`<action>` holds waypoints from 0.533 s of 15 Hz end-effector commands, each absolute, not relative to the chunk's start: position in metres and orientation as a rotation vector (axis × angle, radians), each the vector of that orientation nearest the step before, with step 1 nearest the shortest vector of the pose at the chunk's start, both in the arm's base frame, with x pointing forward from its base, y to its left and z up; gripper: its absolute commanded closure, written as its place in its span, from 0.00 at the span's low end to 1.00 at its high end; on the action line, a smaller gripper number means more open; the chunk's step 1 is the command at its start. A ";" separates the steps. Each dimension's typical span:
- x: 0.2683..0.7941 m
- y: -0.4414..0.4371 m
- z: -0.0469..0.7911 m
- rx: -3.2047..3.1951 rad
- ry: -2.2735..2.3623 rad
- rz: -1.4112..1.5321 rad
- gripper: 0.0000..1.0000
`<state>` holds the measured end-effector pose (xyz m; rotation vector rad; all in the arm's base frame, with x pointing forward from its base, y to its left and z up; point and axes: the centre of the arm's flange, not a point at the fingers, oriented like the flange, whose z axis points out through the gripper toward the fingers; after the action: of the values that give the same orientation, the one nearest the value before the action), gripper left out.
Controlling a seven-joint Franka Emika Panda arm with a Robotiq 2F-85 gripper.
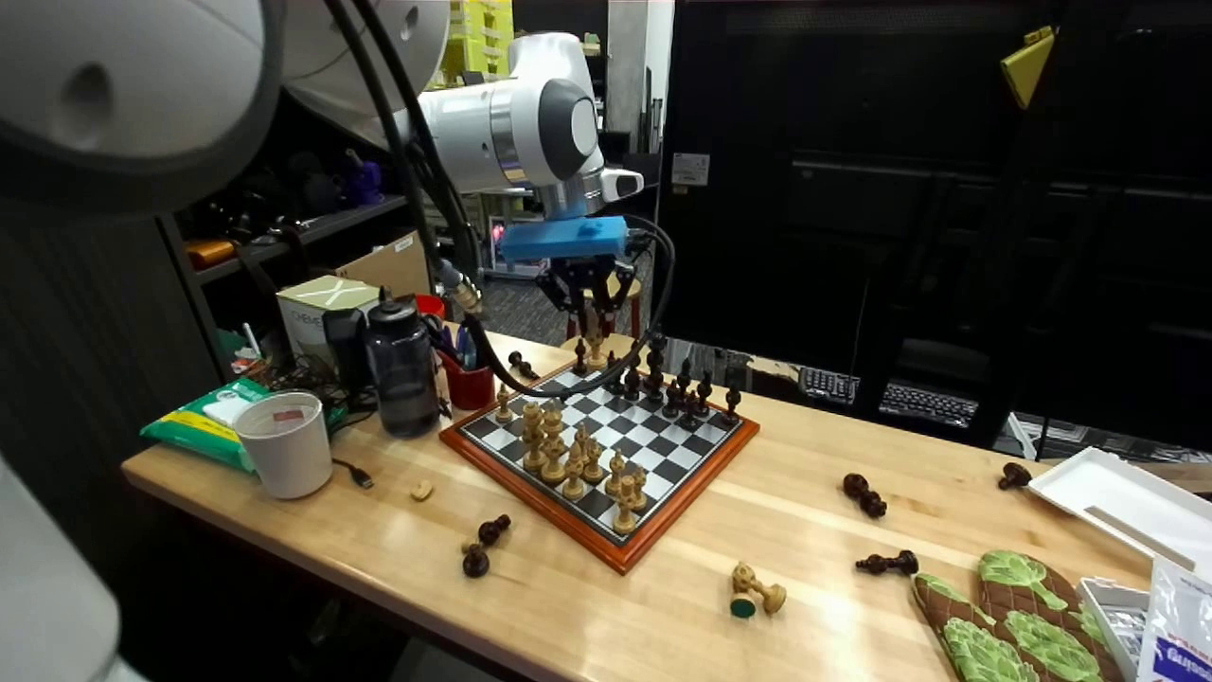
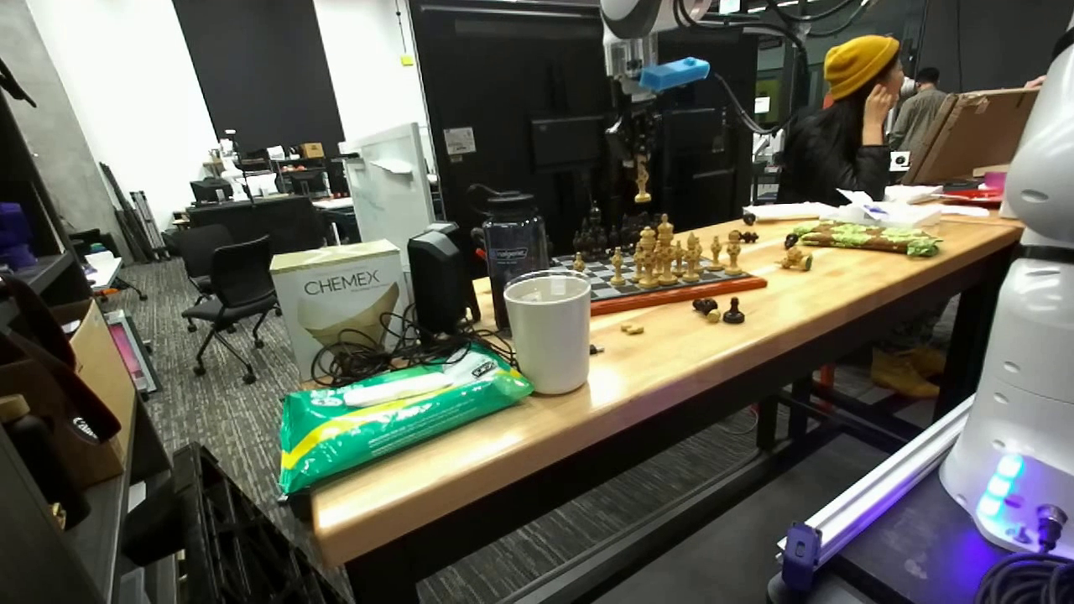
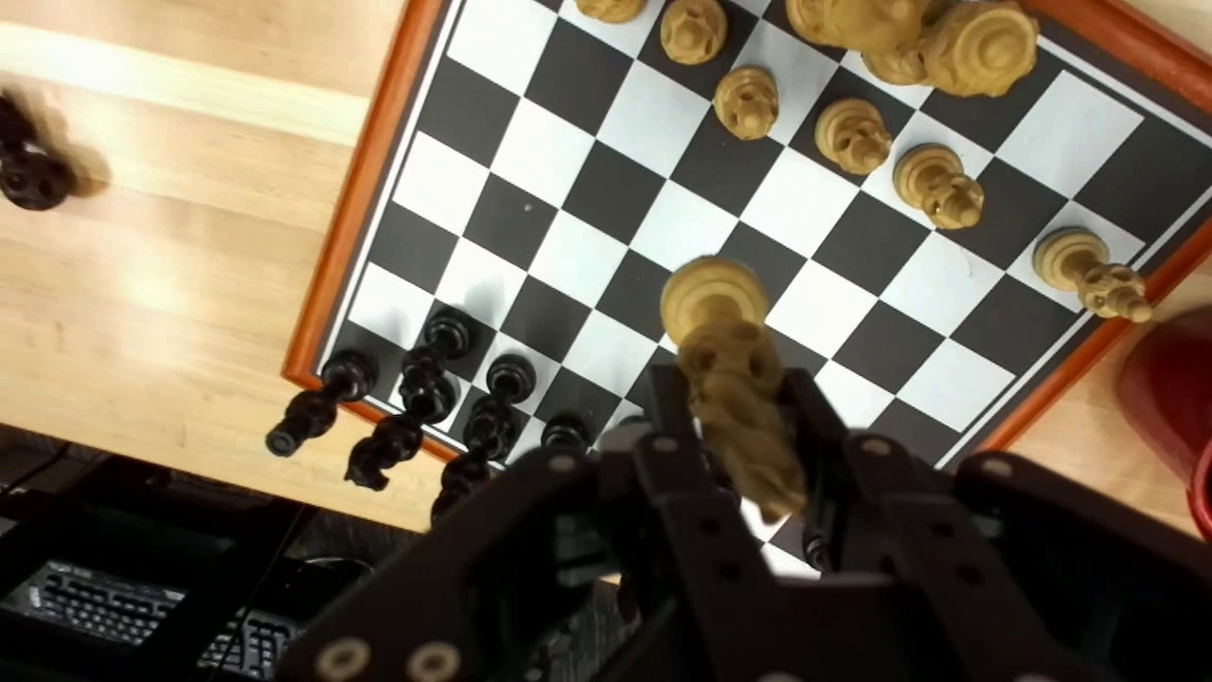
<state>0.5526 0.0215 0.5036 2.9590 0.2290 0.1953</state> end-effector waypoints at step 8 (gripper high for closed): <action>0.462 0.007 0.509 3.009 0.020 0.232 0.93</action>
<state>0.4984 0.0043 0.5135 3.0039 0.0644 0.2102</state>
